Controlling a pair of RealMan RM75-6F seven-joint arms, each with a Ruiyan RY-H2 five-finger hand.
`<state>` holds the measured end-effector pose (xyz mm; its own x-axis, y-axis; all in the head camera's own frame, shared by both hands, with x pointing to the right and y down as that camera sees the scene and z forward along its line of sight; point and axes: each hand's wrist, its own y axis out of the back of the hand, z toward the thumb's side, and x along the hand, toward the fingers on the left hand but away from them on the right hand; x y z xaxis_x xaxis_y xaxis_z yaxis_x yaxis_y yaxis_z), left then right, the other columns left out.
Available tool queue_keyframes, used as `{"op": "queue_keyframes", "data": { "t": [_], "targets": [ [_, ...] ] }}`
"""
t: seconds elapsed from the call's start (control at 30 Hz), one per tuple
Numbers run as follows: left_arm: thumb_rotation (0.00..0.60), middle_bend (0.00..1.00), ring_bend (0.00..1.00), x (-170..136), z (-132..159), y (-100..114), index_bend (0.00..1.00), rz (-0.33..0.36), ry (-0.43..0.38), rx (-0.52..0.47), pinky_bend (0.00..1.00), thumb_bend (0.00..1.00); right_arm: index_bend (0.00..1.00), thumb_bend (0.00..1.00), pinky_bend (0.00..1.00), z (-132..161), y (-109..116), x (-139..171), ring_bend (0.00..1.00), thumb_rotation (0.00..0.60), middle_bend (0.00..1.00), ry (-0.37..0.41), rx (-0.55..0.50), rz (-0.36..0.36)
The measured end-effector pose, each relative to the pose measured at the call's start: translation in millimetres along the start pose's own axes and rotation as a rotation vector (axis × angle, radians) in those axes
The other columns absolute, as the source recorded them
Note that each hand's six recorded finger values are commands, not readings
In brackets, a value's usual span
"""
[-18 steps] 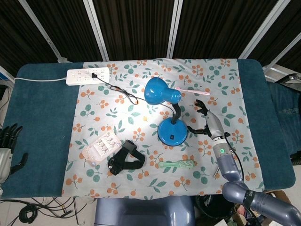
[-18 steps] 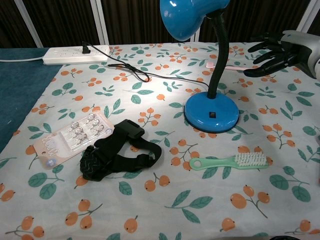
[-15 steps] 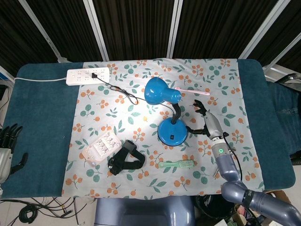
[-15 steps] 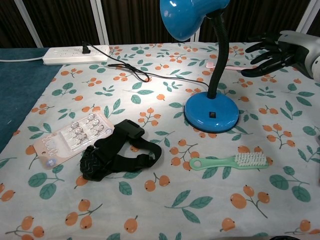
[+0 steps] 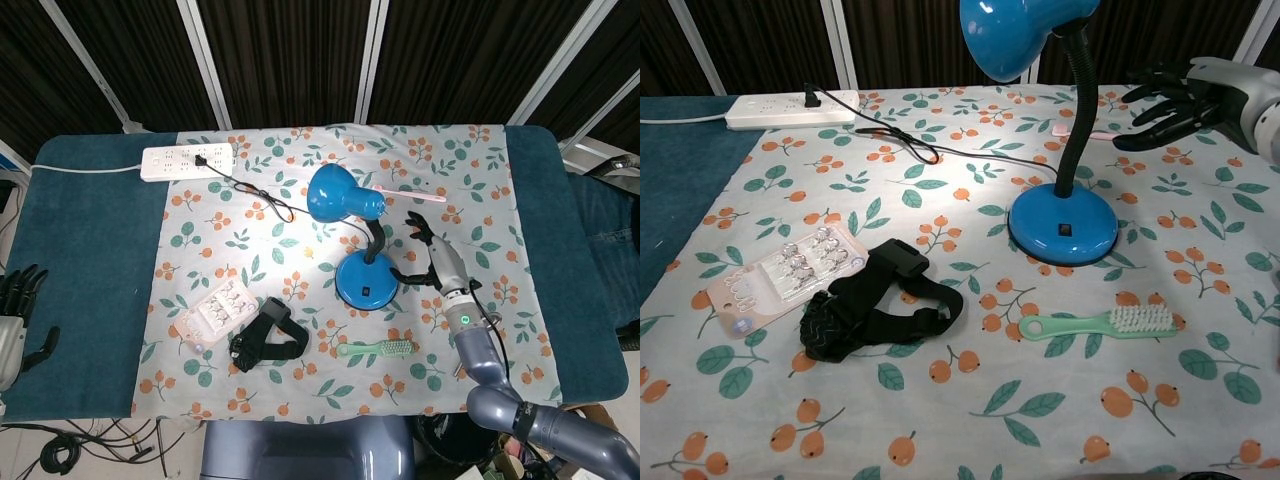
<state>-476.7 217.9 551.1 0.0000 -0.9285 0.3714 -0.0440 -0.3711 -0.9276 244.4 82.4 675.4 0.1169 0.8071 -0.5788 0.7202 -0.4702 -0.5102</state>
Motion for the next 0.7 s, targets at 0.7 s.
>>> {"op": "queue_keyframes", "data": {
  "t": [0.7],
  "targets": [
    [0.600,0.02,0.00,0.0,-0.1,0.3,0.00,0.001,-0.002,0.000,0.03,0.39,0.00,0.14,0.15,0.9,-6.7,-1.4,0.26,0.600,0.18,-0.008,0.042,0.009]
  ]
}}
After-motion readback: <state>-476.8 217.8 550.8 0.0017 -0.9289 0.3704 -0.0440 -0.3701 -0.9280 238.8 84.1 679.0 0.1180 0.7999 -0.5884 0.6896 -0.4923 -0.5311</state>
